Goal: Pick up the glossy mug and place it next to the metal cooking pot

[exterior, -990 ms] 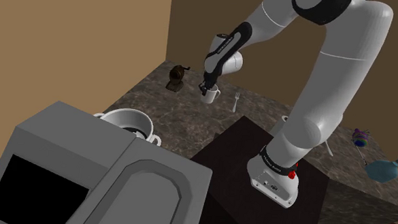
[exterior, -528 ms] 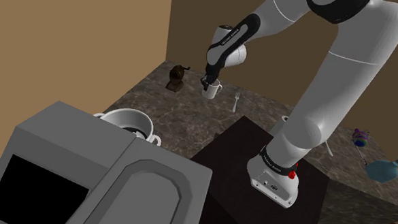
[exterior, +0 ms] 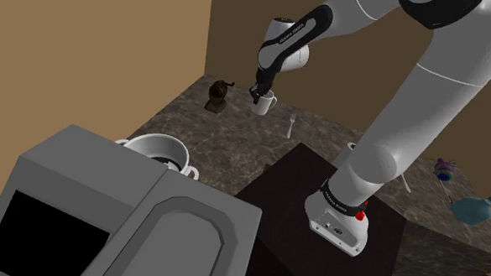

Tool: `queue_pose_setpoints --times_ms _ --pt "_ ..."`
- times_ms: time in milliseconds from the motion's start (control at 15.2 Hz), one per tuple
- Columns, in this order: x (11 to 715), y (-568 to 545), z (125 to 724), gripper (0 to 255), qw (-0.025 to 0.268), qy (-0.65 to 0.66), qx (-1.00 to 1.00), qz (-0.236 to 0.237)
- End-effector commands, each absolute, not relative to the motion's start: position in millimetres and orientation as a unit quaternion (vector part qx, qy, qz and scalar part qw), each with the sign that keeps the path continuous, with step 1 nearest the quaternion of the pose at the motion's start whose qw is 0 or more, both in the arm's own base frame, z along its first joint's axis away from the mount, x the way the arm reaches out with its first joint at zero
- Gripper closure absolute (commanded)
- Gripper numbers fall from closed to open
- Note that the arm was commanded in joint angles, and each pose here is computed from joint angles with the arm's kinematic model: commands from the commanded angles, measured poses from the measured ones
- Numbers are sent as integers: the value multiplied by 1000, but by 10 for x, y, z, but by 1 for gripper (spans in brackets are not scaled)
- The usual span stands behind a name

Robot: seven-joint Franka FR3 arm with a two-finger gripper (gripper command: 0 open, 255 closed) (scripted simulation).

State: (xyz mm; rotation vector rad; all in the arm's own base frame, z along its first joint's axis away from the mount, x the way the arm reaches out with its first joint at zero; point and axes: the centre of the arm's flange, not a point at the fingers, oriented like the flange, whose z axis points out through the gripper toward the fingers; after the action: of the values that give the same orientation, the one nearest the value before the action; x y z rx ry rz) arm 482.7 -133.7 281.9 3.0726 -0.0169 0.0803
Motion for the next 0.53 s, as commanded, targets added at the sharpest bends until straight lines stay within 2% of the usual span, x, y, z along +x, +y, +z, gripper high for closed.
queue_pose_setpoints --times_ms 0,462 --pt "4818 -1336 2922 255 34 -6 999 26" --pt "4818 -1336 3292 255 34 -6 999 26"
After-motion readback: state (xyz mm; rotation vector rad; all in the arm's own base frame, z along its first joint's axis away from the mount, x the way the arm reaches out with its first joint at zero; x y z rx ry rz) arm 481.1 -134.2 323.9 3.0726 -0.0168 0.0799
